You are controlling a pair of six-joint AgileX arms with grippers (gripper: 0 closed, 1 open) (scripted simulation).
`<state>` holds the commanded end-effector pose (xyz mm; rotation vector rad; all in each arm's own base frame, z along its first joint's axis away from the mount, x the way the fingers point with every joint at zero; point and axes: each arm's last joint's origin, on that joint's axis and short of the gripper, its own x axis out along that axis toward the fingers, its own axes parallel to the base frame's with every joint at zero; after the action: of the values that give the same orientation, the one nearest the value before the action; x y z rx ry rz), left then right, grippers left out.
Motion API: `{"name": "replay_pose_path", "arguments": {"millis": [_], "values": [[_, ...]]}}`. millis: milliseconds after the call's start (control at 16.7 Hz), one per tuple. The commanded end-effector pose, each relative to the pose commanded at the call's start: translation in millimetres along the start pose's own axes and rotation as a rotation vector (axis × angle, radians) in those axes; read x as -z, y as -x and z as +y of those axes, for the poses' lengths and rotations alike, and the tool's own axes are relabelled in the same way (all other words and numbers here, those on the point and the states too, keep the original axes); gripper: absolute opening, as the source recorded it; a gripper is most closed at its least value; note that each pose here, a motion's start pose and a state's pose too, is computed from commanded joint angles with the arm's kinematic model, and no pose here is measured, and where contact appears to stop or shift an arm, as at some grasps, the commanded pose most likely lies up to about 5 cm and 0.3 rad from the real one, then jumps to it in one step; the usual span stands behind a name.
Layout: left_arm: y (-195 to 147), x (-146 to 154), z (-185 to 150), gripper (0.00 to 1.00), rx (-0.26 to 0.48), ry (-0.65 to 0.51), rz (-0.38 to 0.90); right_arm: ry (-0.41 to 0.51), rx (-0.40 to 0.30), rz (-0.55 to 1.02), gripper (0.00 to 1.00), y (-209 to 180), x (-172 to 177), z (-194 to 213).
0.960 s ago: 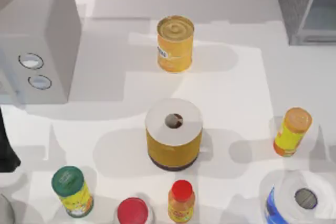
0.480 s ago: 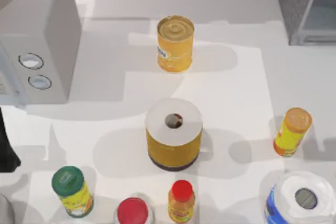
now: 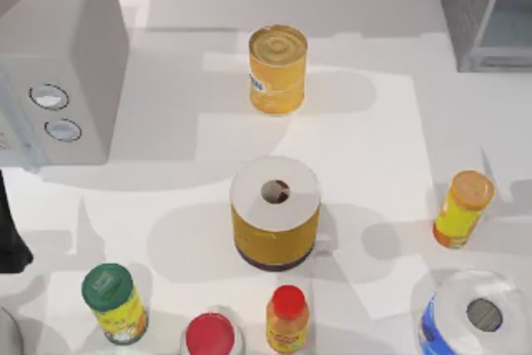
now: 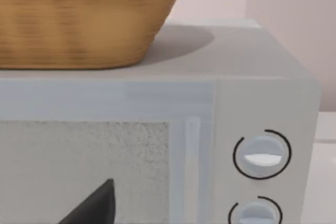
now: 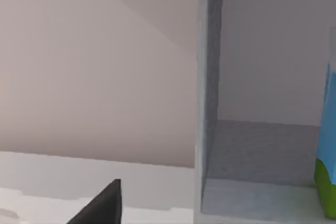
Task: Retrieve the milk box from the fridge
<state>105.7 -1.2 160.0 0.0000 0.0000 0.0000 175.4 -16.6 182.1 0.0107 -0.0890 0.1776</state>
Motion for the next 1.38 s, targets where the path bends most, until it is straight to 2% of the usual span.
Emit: {"name": "replay_pose_path", "arguments": {"millis": [180, 480, 780, 1140, 1380], "values": [[0, 0, 0, 1.00, 0.000, 0.000, 0.000, -0.005, 0.019, 0.033, 1.00, -13, 23, -22], [0, 0, 0, 1.00, 0.000, 0.000, 0.000, 0.002, 0.103, 0.069, 1.00, -14, 58, -63], [0, 0, 0, 1.00, 0.000, 0.000, 0.000, 0.011, 0.176, 0.089, 1.00, -7, 73, -89], [0, 0, 0, 1.00, 0.000, 0.000, 0.000, 0.007, 0.175, 0.093, 1.00, -8, 73, -88], [0, 0, 0, 1.00, 0.000, 0.000, 0.000, -0.026, 0.139, 0.129, 1.00, -39, 81, -88]]}}
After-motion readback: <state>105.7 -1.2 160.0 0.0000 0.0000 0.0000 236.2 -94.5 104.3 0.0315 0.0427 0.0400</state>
